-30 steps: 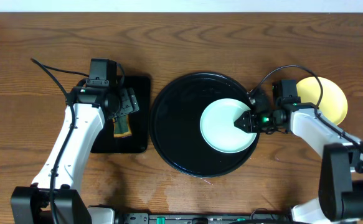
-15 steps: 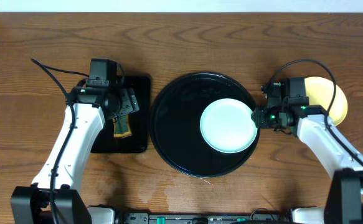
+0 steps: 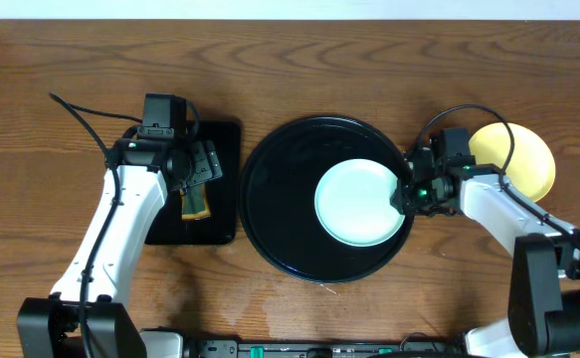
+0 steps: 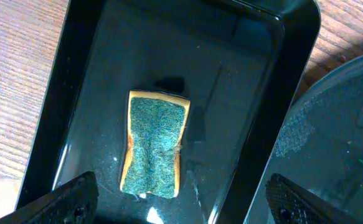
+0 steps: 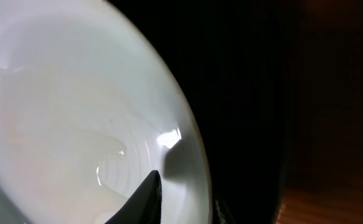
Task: Clean dirty plates on tray and stack at the side
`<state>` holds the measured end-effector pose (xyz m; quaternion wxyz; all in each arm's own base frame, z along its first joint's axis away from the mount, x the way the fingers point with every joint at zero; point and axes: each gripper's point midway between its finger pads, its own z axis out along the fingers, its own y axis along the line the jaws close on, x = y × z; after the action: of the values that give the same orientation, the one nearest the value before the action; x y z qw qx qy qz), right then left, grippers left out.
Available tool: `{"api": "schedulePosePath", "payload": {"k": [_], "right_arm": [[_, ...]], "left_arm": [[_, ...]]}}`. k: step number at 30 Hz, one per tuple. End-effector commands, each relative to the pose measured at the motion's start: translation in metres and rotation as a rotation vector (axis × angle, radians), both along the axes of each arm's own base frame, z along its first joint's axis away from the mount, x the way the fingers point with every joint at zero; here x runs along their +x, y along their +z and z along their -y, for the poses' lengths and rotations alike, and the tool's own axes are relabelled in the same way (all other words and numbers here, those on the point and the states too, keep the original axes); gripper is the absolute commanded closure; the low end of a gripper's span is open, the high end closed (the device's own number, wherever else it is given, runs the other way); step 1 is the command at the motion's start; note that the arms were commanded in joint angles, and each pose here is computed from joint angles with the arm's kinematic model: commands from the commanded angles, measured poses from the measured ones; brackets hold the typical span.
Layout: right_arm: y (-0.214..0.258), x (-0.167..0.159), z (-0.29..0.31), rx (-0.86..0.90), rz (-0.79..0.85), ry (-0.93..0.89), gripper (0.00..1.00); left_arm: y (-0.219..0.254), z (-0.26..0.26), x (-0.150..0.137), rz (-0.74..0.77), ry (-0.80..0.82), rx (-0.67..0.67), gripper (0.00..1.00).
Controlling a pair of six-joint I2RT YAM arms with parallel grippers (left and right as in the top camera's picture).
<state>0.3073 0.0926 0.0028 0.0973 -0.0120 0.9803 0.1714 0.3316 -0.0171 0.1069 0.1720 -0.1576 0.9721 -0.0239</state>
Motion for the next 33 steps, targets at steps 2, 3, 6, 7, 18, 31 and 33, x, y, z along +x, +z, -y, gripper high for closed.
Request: {"api": "schedulePosePath", "payload": {"k": [2,3,6,7,18,31,33], "right_arm": [[-0.019,-0.004,-0.005,0.014,-0.052,-0.007,0.76],[-0.022,-0.004,-0.005,0.015,-0.056,-0.007,0.8],[-0.026,-0.004,-0.008,0.033,-0.067,-0.004,0.94],[-0.026,-0.004,-0.008,0.033,-0.064,-0.003,0.99],[0.026,0.017,-0.01,0.039,0.116,0.012,0.99],[0.073,0.015,-0.022,-0.132,0.305,0.107,0.99],[0.061,0.014,-0.019,-0.139,0.267,0.097,0.97]], "left_arm": [[0.005,0.0,0.004,0.014,0.001,-0.003,0.13],[0.005,0.0,0.004,0.014,0.001,-0.002,0.13],[0.005,0.0,0.004,0.014,0.001,-0.003,0.13],[0.005,0.0,0.004,0.014,0.001,-0.002,0.13],[0.005,0.0,0.004,0.014,0.001,-0.002,0.13],[0.005,0.0,0.004,0.014,0.001,-0.002,0.13],[0.005,0.0,0.004,0.014,0.001,-0.002,0.13]]}}
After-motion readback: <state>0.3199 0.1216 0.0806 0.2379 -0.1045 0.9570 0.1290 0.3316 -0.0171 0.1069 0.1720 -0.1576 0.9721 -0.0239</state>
